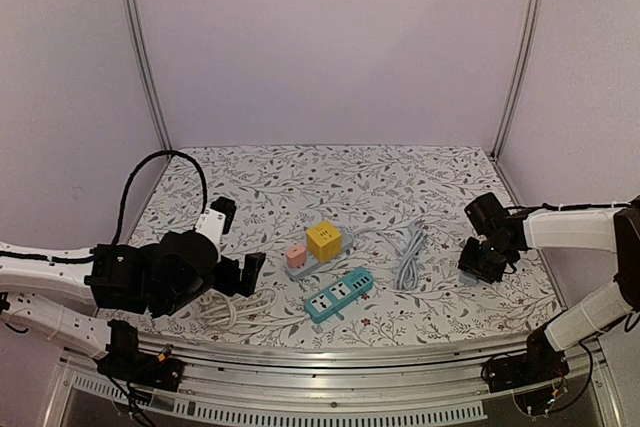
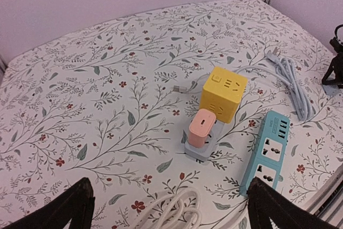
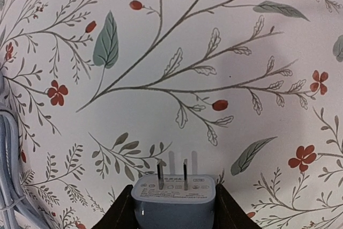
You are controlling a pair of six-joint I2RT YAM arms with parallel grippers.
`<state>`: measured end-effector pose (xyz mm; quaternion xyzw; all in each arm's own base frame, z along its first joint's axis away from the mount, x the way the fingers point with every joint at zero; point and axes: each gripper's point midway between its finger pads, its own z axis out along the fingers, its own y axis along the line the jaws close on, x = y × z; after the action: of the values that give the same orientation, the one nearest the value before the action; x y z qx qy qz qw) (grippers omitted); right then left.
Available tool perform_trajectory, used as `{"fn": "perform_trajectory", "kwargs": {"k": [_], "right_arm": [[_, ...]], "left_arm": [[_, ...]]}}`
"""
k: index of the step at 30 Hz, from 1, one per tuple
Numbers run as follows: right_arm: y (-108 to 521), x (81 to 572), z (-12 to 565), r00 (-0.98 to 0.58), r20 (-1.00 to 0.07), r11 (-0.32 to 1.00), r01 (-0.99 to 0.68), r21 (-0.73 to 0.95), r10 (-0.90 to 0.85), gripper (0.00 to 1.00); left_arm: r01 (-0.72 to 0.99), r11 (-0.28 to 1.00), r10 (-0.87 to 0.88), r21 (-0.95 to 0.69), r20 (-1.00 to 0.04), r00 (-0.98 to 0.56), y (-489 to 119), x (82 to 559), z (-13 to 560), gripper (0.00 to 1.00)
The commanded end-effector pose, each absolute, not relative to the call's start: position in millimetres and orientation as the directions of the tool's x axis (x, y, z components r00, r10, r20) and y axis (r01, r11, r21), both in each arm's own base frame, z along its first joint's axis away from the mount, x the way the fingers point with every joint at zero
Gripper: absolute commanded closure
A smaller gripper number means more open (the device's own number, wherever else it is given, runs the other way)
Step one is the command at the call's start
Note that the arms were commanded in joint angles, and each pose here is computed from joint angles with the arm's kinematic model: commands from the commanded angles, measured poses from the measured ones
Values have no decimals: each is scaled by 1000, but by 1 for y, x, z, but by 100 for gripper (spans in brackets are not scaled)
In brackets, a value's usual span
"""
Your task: Insert the plug
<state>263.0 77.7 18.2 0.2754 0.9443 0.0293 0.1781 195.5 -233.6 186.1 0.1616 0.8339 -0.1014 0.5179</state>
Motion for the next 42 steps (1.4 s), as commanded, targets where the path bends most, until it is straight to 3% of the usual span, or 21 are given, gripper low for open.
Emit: {"fn": "perform_trajectory", "kwargs": {"k": [1,5,14,19,28,34,37,42], "right_arm": [[78,264,15,-785,-301,839,524,145,542,64],[87,265,20,-767,-268,813,549,196,583,63],[117,287,23,-753,-203,768,549,331,626,47],[118,296,21,-796,-236,822,488,292,557,39],[115,294,25,-876,-321,927,294,235,359,41],[138,295,53,-886,-388,935,123,333,255,36],[129,299,57,-865,-441,959,136,250,237,33],[120,298,42,-876,-426,974,185,133,224,34]], "left_arm": [[378,926,162,-4,-900,-404,-232,195,186,0],[376,927,160,-4,-901,-403,-231,195,186,0],[380,925,160,-7,-900,-405,-232,195,185,1],[383,923,155,-13,-901,-405,-232,194,187,1],[392,920,156,-17,-901,-405,-233,193,187,1],[394,919,155,-20,-900,-407,-234,193,187,1],[398,917,154,-23,-900,-408,-234,192,187,1],[403,915,154,-27,-899,-409,-234,191,187,1]]}}
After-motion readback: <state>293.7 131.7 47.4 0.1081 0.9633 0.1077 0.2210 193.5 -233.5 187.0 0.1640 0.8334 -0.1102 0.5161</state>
